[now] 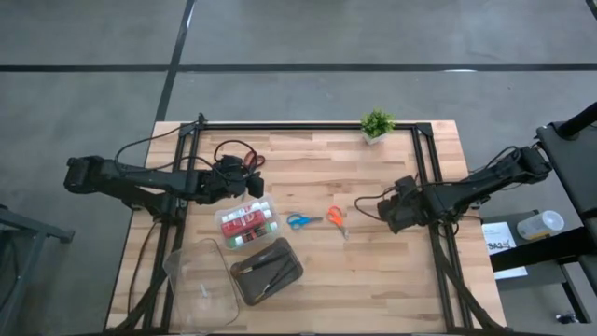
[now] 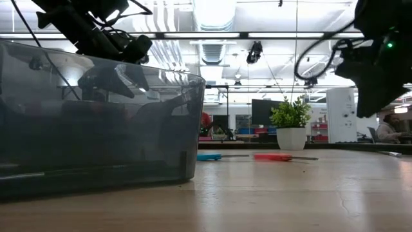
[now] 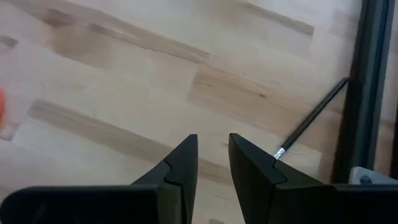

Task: Pick & Place Paint Supplies
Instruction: Put the silver paint brush into the black transparent bin

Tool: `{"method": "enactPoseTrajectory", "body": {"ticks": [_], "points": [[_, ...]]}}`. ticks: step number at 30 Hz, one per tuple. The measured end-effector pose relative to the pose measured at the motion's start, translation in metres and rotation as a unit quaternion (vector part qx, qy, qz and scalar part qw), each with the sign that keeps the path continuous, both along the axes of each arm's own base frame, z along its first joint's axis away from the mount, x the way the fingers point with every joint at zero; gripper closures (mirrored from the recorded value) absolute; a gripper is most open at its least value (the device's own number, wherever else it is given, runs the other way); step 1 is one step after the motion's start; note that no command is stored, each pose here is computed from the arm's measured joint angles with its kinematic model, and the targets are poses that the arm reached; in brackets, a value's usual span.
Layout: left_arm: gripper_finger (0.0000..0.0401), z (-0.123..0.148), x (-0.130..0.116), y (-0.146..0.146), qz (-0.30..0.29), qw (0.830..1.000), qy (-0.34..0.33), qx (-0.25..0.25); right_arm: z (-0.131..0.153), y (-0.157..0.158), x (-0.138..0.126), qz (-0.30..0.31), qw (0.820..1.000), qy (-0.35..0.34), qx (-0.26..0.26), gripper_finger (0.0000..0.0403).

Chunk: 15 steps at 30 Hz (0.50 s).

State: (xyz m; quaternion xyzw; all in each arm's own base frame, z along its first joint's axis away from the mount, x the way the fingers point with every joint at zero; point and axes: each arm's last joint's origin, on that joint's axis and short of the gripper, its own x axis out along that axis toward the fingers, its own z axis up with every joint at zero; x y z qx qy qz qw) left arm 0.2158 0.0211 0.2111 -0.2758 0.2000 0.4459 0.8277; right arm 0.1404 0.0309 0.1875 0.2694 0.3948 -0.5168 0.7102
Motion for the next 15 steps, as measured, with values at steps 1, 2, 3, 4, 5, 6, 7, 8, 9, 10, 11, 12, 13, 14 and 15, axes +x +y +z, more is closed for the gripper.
{"method": "enactPoseTrajectory", "body": {"ticks": [1,2,3,4,5,6,7,8,9,10,11,12,13,14,15], "points": [[0.0169,0.0,0.0,0.0,0.0,1.0,0.0,0.0,0.0,0.0,0.0,-0.003,1.0,-0.003,0.0,0.0314],[0.0169,0.0,0.0,0.0,0.0,1.0,0.0,0.0,-0.001,-0.001,0.001,-0.006,1.0,-0.005,0.001,0.0314],[0.0169,0.0,0.0,0.0,0.0,1.0,0.0,0.0,-0.001,-0.002,0.002,-0.011,1.0,-0.004,0.0,0.0314],[0.0169,0.0,0.0,0.0,0.0,1.0,0.0,0.0,-0.002,-0.003,0.003,-0.018,1.0,-0.002,-0.001,0.0314],[0.0169,0.0,0.0,0.0,0.0,1.0,0.0,0.0,-0.002,-0.004,0.003,-0.026,1.0,-0.004,0.0,0.0314],[0.0169,0.0,0.0,0.0,0.0,1.0,0.0,0.0,-0.002,-0.005,0.004,-0.034,0.999,-0.005,0.0,0.0314],[0.0169,0.0,0.0,0.0,0.0,1.0,0.0,0.0,-0.002,-0.007,0.004,-0.04,0.999,-0.005,-0.001,0.0314],[0.0169,0.0,0.0,0.0,0.0,1.0,0.0,0.0,-0.002,-0.008,0.005,-0.048,0.999,-0.006,-0.001,0.0314],[0.0169,0.0,0.0,0.0,0.0,1.0,0.0,0.0,-0.003,-0.01,0.005,-0.054,0.998,-0.007,-0.001,0.0314],[0.0169,0.0,0.0,0.0,0.0,1.0,0.0,0.0,-0.003,-0.011,0.006,-0.062,0.998,-0.011,0.0,0.0314],[0.0169,0.0,0.0,0.0,0.0,1.0,0.0,0.0,-0.002,-0.012,0.006,-0.072,0.997,-0.016,0.002,0.0314],[0.0169,0.0,0.0,0.0,0.0,1.0,0.0,0.0,-0.002,-0.013,0.007,-0.087,0.996,-0.025,0.01,0.0314],[0.0169,0.0,0.0,0.0,0.0,1.0,0.0,0.0,-0.002,-0.013,0.007,-0.102,0.994,-0.03,0.023,0.0314],[0.0169,0.0,0.0,0.0,0.0,1.0,0.0,0.0,-0.003,-0.013,0.007,-0.111,0.993,-0.03,0.036,0.0314],[0.0169,0.0,0.0,0.0,0.0,1.0,0.0,0.0,-0.003,-0.012,0.006,-0.115,0.992,-0.028,0.046,0.0314]]}}
